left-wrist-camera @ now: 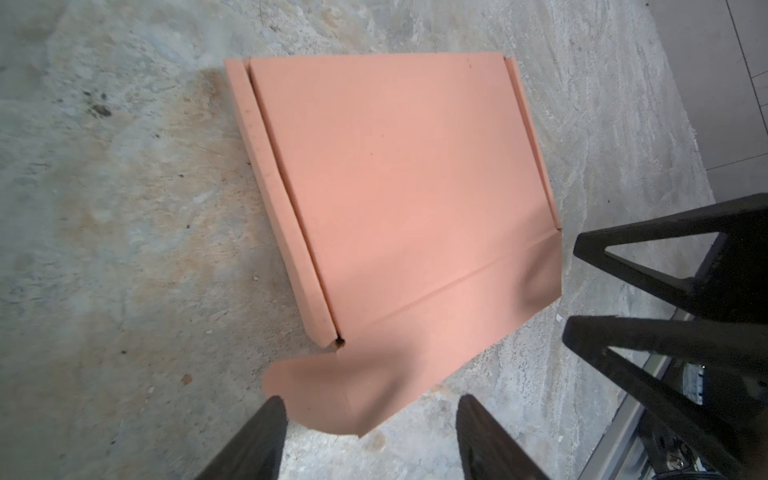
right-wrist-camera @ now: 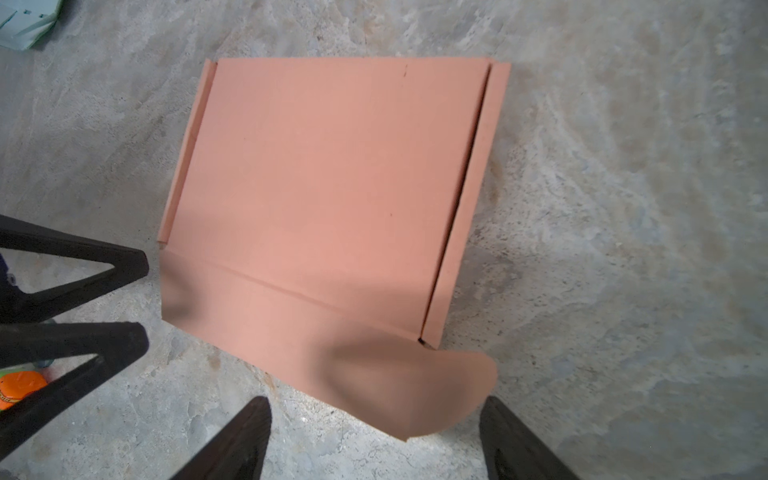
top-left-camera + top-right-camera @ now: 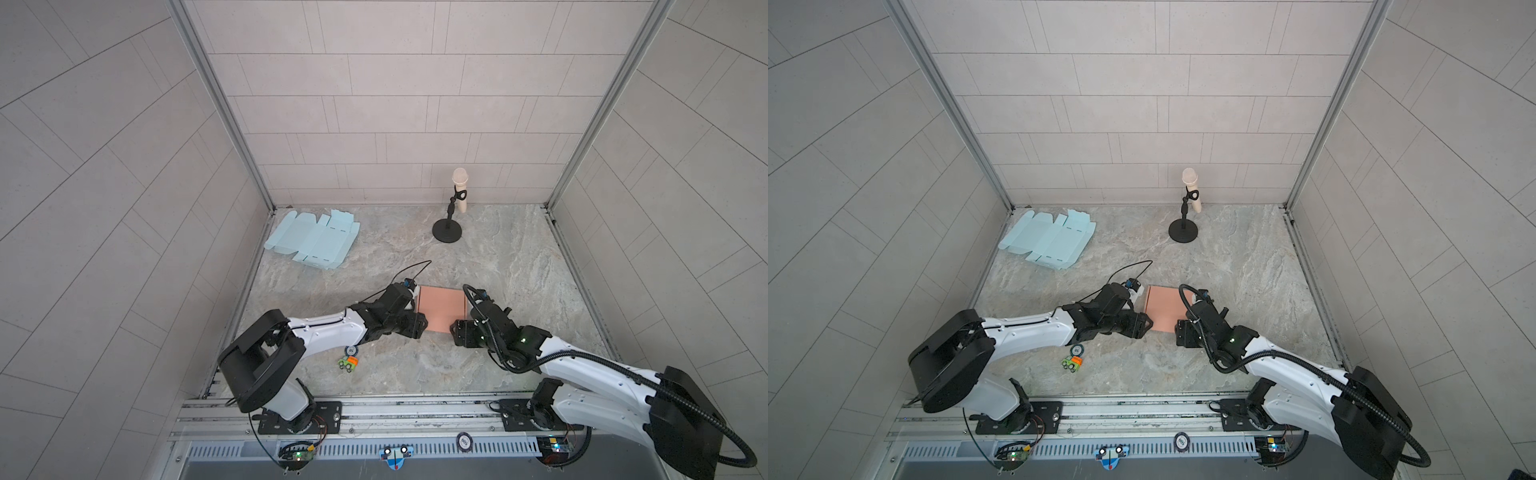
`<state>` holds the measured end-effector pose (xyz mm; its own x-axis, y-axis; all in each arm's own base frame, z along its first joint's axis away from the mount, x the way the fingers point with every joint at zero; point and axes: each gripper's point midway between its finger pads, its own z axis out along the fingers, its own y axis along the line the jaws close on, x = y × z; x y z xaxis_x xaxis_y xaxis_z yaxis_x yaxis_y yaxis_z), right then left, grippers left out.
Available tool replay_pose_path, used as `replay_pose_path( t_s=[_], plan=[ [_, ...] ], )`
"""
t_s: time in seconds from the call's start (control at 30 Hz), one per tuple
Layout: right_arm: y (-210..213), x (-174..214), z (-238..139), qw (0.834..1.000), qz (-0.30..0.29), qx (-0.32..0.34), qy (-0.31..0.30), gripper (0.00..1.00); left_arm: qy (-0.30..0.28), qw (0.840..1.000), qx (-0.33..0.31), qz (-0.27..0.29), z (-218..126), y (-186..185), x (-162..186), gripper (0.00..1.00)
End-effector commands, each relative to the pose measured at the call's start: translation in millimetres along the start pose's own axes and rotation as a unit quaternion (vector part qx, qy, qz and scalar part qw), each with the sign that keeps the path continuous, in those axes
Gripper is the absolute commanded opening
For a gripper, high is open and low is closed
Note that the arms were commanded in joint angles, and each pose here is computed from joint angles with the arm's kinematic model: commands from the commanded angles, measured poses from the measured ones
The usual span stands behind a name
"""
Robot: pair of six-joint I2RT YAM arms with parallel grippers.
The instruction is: Fold the paper box
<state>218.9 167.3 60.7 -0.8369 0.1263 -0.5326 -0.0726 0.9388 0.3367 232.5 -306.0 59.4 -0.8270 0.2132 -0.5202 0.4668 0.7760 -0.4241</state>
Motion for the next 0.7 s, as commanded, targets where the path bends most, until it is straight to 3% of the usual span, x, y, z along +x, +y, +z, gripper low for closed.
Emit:
replay_pose_path(
  t_s=[0.0, 0.67],
  plan=[
    [4, -10, 2, 1.000, 0.010, 0.002, -0.017, 0.82, -0.004, 1.000, 0.013, -0.004, 2, -6, -2, 0.70],
    [17, -9, 12, 1.000, 0.010, -0.013, -0.011, 0.81, 0.003, 0.999, 0.046, -0.015, 18, -18, 1, 0.69]
  ],
)
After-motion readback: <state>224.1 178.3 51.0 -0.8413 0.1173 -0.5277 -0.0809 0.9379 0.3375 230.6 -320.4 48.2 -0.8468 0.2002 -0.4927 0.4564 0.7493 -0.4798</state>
